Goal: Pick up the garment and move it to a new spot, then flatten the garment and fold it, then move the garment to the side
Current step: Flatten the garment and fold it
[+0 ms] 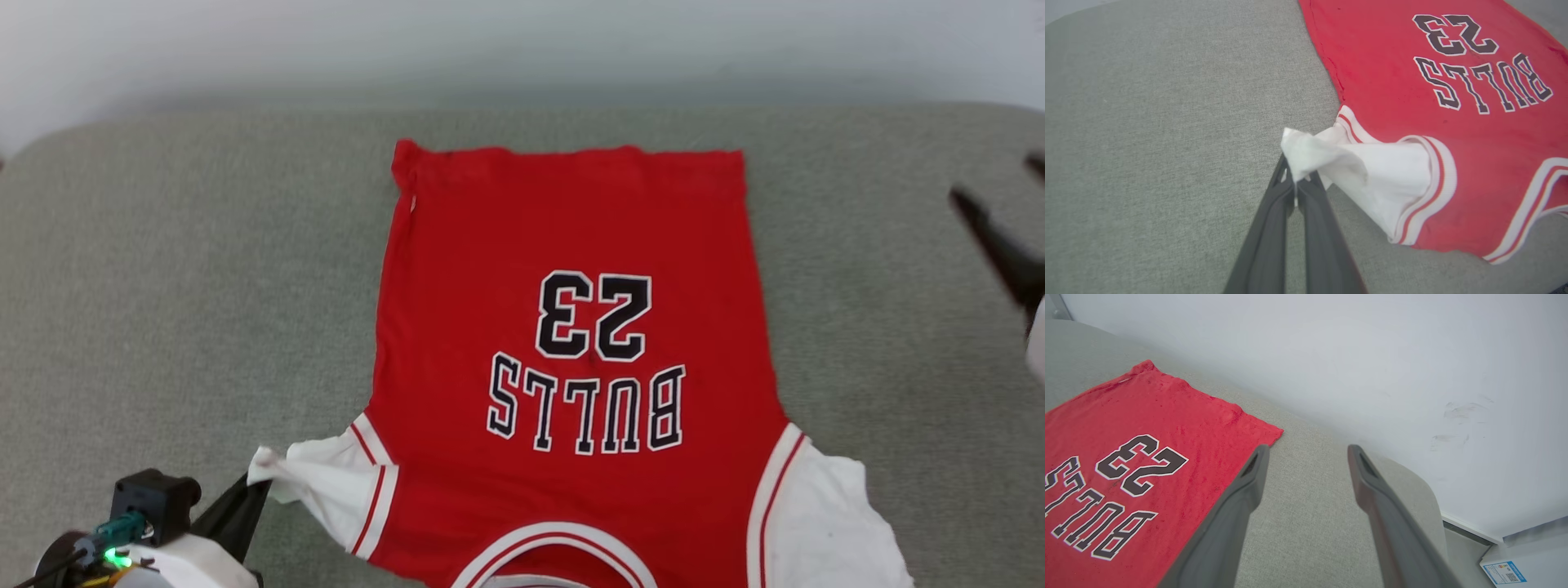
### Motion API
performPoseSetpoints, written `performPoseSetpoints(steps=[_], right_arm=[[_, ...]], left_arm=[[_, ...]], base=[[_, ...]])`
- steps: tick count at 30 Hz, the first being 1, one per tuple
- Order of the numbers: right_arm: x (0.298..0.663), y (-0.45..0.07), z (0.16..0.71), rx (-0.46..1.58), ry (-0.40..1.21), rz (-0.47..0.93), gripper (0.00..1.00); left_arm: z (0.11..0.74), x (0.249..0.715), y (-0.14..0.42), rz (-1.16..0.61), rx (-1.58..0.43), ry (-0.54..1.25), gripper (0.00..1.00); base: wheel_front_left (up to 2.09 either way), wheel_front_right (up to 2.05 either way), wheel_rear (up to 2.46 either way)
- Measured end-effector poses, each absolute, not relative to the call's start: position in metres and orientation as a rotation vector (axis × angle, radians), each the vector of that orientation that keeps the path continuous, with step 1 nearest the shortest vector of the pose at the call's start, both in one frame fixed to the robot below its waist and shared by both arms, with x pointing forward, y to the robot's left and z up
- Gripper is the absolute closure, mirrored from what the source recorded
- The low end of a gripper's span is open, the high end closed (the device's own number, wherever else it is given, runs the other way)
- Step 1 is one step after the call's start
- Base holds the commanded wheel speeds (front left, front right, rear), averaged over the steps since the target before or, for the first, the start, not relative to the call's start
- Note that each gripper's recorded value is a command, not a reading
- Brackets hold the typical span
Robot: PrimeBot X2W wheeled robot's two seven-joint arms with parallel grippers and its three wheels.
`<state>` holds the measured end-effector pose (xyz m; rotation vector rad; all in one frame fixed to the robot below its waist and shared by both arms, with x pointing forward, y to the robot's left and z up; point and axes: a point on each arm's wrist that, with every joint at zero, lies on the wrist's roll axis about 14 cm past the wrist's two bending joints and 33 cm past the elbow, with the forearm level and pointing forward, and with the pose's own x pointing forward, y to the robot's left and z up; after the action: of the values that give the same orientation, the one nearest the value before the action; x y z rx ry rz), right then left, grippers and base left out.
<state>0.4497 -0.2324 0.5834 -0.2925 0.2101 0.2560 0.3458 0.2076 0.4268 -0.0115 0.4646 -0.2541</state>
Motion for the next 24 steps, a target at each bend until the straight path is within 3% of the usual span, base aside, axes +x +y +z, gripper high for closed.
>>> performPoseSetpoints(steps=[4,10,16,24], right_arm=[[0.5,-0.221,0.599,-0.329,0.246,0.263,0.0],[0.558,-0.196,0.56,-0.322,0.561,0.305,0.0],[0.583,-0.192,0.494,-0.313,0.959,0.305,0.0],[0.612,-0.171,0.416,-0.287,1.163,0.296,0.0]], left_arm=[[0.427,0.358,0.209,-0.257,-0.002,0.45,1.0],[0.421,0.372,0.212,-0.252,0.003,0.445,1.0],[0.413,0.382,0.215,-0.237,0.006,0.445,1.0],[0.395,0.389,0.22,-0.211,0.01,0.475,1.0]], base=[[0.0,0.0,0.0],[0.0,0.0,0.0],[0.0,0.0,0.0],[0.0,0.0,0.0]])
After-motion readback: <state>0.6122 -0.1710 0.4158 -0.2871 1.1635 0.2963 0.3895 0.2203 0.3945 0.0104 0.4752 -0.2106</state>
